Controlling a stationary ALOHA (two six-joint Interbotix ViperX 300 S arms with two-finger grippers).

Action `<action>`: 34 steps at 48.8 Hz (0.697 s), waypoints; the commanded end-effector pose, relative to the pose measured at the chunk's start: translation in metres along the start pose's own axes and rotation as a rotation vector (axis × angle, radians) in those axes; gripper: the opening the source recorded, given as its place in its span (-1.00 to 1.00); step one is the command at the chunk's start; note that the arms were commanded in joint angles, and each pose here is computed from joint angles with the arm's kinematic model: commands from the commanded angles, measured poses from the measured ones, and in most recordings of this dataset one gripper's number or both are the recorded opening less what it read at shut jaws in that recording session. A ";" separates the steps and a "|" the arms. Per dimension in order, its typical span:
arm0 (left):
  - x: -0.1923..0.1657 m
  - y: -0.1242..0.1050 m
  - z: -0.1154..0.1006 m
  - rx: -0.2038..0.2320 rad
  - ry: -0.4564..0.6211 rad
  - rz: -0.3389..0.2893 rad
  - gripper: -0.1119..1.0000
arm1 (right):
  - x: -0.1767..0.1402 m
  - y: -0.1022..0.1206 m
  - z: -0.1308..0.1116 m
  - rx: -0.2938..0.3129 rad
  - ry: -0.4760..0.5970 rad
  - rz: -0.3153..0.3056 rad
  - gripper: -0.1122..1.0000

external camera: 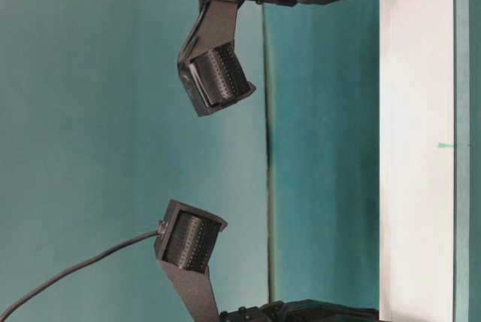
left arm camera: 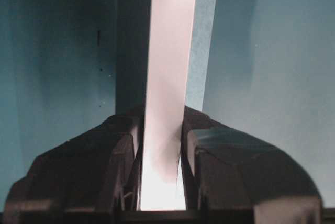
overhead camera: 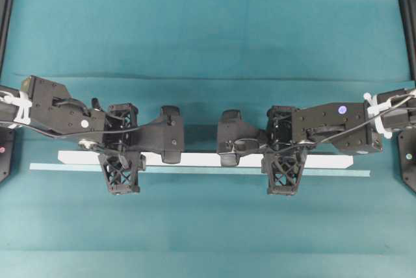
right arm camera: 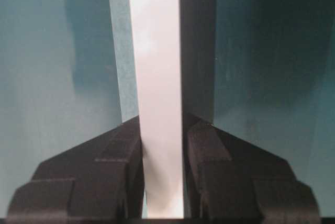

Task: Lift a wooden board with both hands.
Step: 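Lower the white board back onto the table with both grippers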

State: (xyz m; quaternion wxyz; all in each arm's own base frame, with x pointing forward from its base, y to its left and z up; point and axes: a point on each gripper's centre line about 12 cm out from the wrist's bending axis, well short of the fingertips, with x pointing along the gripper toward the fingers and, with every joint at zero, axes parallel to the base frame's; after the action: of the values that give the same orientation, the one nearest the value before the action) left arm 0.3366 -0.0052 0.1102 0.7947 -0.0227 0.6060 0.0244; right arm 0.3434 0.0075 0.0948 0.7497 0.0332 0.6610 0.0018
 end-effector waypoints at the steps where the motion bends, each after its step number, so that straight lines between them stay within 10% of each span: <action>1: 0.000 -0.003 0.003 0.010 -0.044 -0.006 -0.48 | 0.005 0.002 -0.003 -0.005 0.011 0.003 -0.42; 26: 0.000 -0.006 -0.001 0.022 -0.061 -0.012 -0.48 | 0.004 0.001 -0.003 0.000 0.006 0.004 -0.38; 34: 0.000 -0.006 -0.001 0.024 -0.061 -0.012 -0.48 | 0.004 0.001 -0.004 0.013 0.012 0.004 0.41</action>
State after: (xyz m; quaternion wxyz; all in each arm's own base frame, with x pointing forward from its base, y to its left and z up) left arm 0.3331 -0.0083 0.1077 0.8086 -0.0176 0.5878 0.0172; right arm 0.3409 0.0078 0.0926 0.7501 0.0355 0.6603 0.0013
